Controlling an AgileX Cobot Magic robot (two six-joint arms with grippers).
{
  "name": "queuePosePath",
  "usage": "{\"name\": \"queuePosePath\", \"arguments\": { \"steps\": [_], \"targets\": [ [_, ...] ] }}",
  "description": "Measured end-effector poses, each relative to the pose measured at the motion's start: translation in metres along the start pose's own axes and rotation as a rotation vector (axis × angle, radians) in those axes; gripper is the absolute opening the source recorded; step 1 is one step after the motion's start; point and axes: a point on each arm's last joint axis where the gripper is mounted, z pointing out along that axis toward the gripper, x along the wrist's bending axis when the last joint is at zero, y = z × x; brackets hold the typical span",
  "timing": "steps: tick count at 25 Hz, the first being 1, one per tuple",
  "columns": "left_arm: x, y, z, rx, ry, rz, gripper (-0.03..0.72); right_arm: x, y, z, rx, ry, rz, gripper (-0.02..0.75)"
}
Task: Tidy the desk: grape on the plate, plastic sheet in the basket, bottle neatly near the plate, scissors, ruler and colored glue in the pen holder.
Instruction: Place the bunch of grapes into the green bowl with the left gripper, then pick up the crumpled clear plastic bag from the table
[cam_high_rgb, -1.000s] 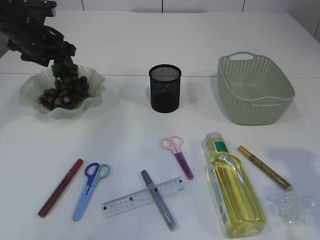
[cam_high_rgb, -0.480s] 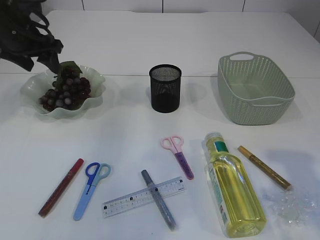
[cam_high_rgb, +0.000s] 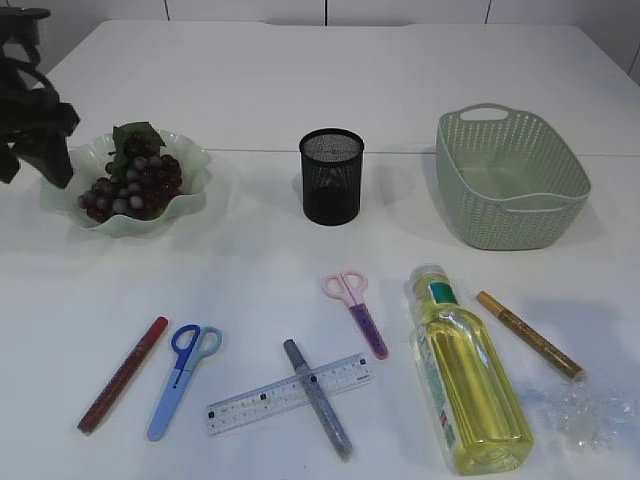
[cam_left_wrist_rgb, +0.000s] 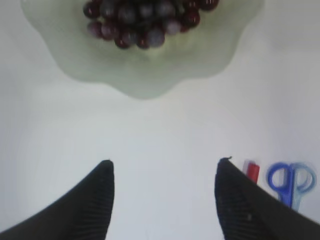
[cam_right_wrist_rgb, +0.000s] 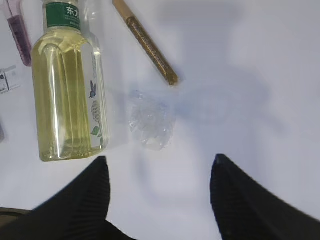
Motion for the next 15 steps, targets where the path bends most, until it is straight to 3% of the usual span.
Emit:
{"name": "queuePosePath", "arguments": {
  "steps": [9, 15],
  "targets": [
    [-0.003, -0.075, -0.028, 0.060, -0.029, -0.016, 0.457, 0.019, 0.007, 0.028, 0.143, 0.027, -0.187, 0.494],
    [-0.004, -0.101, -0.054, 0.025, -0.031, -0.013, 0.456, 0.018, 0.016, 0.067, 0.273, 0.025, -0.292, 0.494]
  ]
}}
